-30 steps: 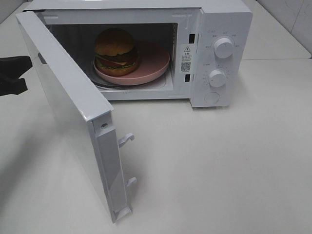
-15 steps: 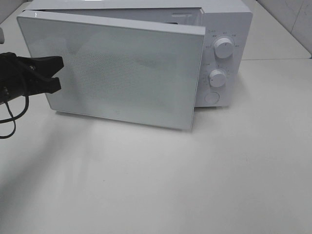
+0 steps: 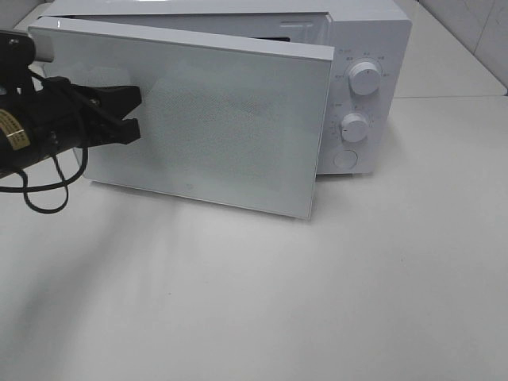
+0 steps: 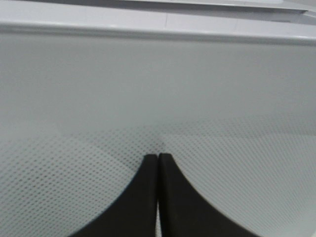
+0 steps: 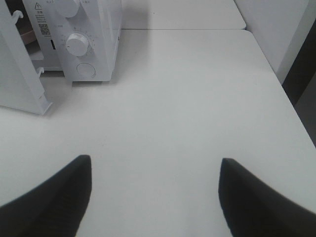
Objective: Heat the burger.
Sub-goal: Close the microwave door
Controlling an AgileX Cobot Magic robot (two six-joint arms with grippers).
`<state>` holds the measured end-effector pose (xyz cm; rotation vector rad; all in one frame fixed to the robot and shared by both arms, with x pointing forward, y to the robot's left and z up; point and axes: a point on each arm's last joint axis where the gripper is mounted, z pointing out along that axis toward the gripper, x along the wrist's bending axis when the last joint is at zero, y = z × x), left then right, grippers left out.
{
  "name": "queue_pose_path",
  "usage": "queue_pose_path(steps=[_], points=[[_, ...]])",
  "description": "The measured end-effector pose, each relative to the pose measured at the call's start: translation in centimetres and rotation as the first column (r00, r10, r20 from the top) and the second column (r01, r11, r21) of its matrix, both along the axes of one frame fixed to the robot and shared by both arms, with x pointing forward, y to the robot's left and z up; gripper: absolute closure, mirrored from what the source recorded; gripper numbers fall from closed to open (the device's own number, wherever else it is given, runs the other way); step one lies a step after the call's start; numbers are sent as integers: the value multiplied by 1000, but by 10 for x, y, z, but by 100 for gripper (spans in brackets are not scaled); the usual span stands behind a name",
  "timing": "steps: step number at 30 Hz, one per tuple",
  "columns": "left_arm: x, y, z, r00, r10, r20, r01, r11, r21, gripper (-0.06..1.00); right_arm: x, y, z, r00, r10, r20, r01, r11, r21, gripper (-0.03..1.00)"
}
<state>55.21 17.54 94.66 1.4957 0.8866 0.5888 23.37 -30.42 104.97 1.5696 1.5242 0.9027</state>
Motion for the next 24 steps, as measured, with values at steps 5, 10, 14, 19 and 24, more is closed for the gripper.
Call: queue_pose_path(steps=[5, 10, 14, 19, 24], points=[[13, -18, 6, 1000, -6, 17, 7, 1000, -19, 94, 0, 0, 0, 1000, 0, 0, 0, 1000, 0, 32], [18, -39, 9, 999, -32, 11, 32, 999, -17, 94, 0, 0, 0, 1000, 0, 0, 0, 1000, 0, 32], [20, -53, 7, 998, -60, 8, 60, 998, -10, 94, 0, 0, 0, 1000, 0, 0, 0, 1000, 0, 32], [22, -75, 6, 996, -91, 11, 91, 996, 6, 94, 0, 0, 0, 1000, 0, 0, 0, 1000, 0, 32], [25, -95, 4, 993, -116, 10, 116, 993, 20, 94, 0, 0, 0, 1000, 0, 0, 0, 1000, 0, 32]])
